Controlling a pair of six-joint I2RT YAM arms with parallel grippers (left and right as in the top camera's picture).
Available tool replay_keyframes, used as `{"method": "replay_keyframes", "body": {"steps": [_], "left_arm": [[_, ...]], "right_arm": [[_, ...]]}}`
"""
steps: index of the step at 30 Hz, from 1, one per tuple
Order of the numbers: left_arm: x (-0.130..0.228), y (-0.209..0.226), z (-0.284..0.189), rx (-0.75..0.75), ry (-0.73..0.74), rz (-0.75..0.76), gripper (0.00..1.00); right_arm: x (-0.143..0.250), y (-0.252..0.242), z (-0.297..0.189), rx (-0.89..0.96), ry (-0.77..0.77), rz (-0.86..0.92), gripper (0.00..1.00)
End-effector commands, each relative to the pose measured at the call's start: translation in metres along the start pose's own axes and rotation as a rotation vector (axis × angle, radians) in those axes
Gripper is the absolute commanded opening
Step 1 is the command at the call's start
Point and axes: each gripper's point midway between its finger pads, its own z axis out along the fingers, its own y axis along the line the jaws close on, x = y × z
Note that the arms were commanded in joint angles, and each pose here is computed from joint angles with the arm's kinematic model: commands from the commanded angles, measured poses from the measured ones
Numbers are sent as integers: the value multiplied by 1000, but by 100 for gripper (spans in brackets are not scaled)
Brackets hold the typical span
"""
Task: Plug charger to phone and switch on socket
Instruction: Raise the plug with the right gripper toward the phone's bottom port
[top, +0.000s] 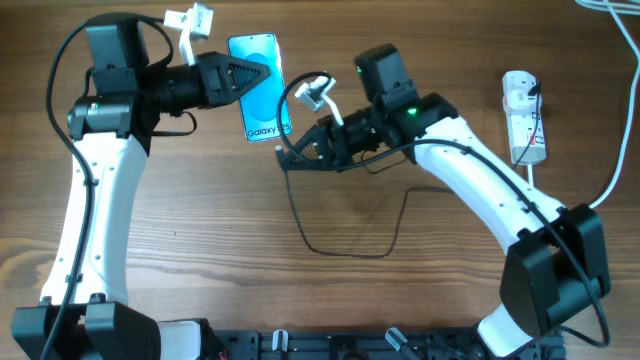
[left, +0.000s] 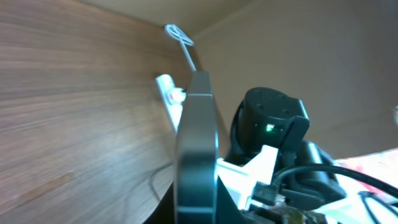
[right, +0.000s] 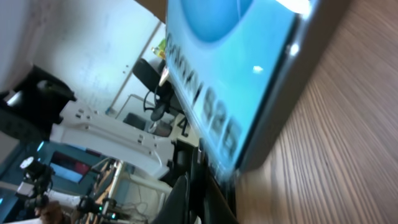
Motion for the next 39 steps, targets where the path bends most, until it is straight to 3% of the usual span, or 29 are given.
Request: {"method": "replay_keyframes", "body": {"steps": [1, 11, 39], "left_arm": [[-7, -25, -11, 114, 0, -8, 4], [-13, -33, -34, 199, -5, -8, 4], [-14, -28, -33, 174, -12, -57, 4]], "right_arm": [[-12, 20, 2, -70, -4, 77, 5], [-25, 39, -1, -152, -8, -45, 4], [-26, 39, -1, -149, -9, -49, 4]]}}
